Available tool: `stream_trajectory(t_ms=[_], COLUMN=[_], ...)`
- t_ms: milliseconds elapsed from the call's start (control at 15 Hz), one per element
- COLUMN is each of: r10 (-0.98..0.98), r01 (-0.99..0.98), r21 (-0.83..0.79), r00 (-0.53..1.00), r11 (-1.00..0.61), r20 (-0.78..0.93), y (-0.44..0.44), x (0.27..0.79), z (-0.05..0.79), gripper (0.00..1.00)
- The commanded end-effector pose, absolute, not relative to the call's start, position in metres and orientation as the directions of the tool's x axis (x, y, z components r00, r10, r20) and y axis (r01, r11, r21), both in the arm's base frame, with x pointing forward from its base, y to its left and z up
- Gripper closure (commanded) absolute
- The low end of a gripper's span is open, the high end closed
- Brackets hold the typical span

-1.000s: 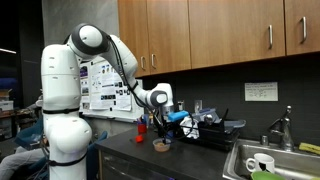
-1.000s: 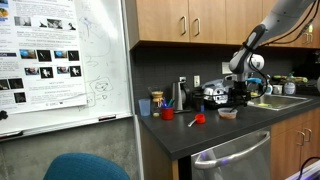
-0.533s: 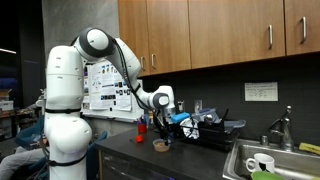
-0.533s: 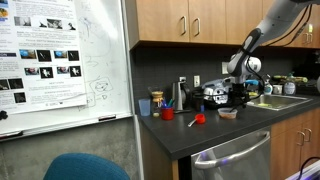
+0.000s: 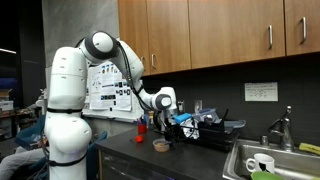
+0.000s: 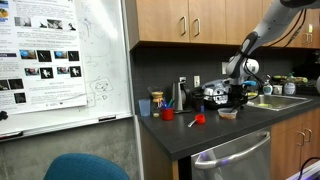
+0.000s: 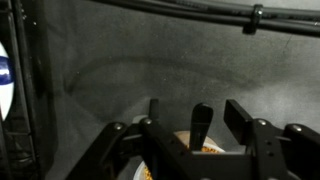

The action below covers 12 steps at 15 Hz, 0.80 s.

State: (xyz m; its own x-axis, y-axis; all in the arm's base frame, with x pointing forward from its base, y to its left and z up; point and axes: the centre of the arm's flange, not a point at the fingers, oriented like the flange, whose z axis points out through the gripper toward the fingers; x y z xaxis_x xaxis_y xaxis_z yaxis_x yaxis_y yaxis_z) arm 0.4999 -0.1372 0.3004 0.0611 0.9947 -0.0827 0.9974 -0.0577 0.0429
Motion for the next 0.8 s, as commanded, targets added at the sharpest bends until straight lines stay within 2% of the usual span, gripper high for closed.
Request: stream_trajectory(t_ms=[0, 333, 467, 733], r10=[0.996, 0.996, 0.995, 0.992], r01=[0.998, 0.999, 0.999, 0.999], r21=[0.053, 0.048, 0.049, 0.051], r00=[0.024, 0.008, 0.003, -0.011], r11=[-0.020, -0.004, 0.002, 0.018], r20=[-0.087, -0.093, -0.099, -0.127], y=[-0.1409, -0.1407, -0.1400, -0.1397], x=[0.5068, 0.5074, 0.5078, 0.5087], z=[0.2974, 0.2967, 0.2986, 0.3042], gripper=[0.62, 0.99, 0.95, 0.95])
